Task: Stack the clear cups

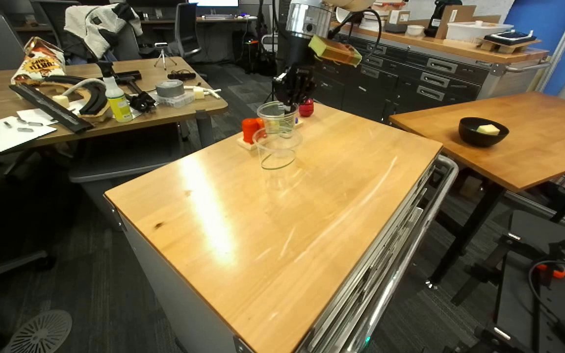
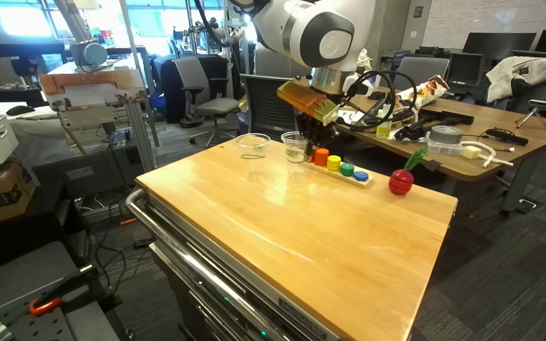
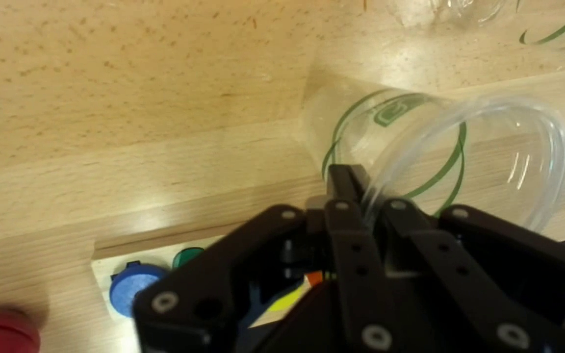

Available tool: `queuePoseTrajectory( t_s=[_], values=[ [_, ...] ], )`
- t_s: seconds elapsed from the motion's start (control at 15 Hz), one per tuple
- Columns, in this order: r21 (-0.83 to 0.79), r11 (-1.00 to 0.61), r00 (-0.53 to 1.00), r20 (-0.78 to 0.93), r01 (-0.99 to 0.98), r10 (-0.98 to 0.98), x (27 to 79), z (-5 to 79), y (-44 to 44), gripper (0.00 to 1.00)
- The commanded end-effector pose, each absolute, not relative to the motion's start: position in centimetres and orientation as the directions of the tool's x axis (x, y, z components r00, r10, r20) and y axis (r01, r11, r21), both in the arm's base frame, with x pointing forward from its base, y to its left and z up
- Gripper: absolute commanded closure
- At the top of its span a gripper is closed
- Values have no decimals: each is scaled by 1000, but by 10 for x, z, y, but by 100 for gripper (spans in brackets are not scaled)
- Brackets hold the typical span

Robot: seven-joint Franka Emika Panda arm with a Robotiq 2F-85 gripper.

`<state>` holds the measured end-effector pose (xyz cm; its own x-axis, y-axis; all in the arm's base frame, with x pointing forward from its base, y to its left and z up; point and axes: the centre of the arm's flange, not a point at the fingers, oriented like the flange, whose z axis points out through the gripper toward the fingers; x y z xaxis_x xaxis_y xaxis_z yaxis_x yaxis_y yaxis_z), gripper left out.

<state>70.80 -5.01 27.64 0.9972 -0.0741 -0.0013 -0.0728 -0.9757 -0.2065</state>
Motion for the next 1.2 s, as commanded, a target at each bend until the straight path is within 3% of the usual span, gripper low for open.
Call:
queuePoseTrajectory(
  t_s=[0.0, 0.53, 1.13],
  values=[
    [-142, -984, 994, -7, -106, -106, 693, 288, -57, 99],
    [-158, -974, 986, 17, -163, -167, 654, 333, -82, 99],
    [-177, -984, 992, 114, -27, -47, 579, 419, -27, 99]
  ],
)
